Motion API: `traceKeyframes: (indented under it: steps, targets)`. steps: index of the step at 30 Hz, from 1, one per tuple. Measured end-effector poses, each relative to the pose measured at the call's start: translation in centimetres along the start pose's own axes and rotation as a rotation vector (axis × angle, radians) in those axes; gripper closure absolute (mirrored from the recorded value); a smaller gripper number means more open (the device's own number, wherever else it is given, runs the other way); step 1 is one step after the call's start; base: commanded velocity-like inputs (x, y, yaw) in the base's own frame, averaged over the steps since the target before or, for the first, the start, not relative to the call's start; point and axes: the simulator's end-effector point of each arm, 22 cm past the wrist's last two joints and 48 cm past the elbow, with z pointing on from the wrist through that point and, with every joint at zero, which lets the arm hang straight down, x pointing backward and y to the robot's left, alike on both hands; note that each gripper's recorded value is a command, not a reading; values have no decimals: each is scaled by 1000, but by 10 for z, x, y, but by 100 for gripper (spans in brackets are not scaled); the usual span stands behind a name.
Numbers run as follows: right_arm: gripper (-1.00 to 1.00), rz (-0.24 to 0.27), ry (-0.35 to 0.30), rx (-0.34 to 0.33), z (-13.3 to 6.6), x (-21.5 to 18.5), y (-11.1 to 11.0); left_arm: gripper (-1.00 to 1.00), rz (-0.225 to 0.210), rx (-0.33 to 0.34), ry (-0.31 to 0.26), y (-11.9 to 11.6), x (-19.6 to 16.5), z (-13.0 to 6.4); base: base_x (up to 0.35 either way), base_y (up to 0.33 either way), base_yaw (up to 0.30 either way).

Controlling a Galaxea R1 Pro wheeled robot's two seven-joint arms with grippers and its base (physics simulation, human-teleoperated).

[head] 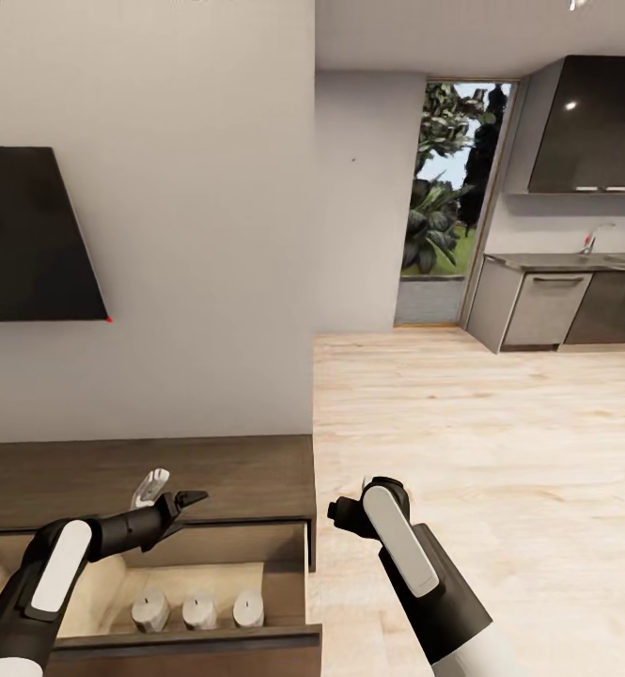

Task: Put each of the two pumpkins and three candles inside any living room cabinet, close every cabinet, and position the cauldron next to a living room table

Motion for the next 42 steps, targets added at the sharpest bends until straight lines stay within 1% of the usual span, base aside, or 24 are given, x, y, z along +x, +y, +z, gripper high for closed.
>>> traceKeyframes:
  steps: [14,16,19,21,23,26,27,28,30,32,34,42]
  targets:
    - [-100,0,1,-1,-20,-9,4,-100,1,-2,1,-16,-5,-12,0,0,0]
    - [-100,0,1,-2,-22,-10,5,-100,14,-11,5,-20,-3,-10,0,0,0]
    - [-100,0,2,-2,-26,-12,6,-100,48,-40,33,-23,5,-6,0,0,0]
    - [-100,-1,3,-1,-29,-13,6,-100,110,-127,77,-15,19,2,0,0,0]
    - [-100,-2,2,0,-31,-14,6,-100,148,-234,89,-1,24,4,0,0,0]
    - [-100,-2,2,0,-35,-16,7,-100,182,-386,68,15,20,-2,0,0,0]
    - [-100,-2,2,-1,-37,-16,7,-100,186,-408,64,15,19,-3,0,0,0]
    - [-100,-2,2,-1,-38,-17,7,-100,195,-462,52,19,16,-7,0,0,0]
    - [-100,-3,2,-1,-41,-18,8,-100,199,-519,42,23,14,-12,0,0,0]
    - [-100,-3,2,-1,-43,-19,8,-100,199,-544,39,23,14,-15,0,0,0]
    - [-100,-3,2,-1,-46,-20,9,-100,199,-551,38,21,14,-16,0,0,0]
    - [-100,-4,3,-1,-56,-24,10,-100,200,-558,36,13,12,-22,0,0,0]
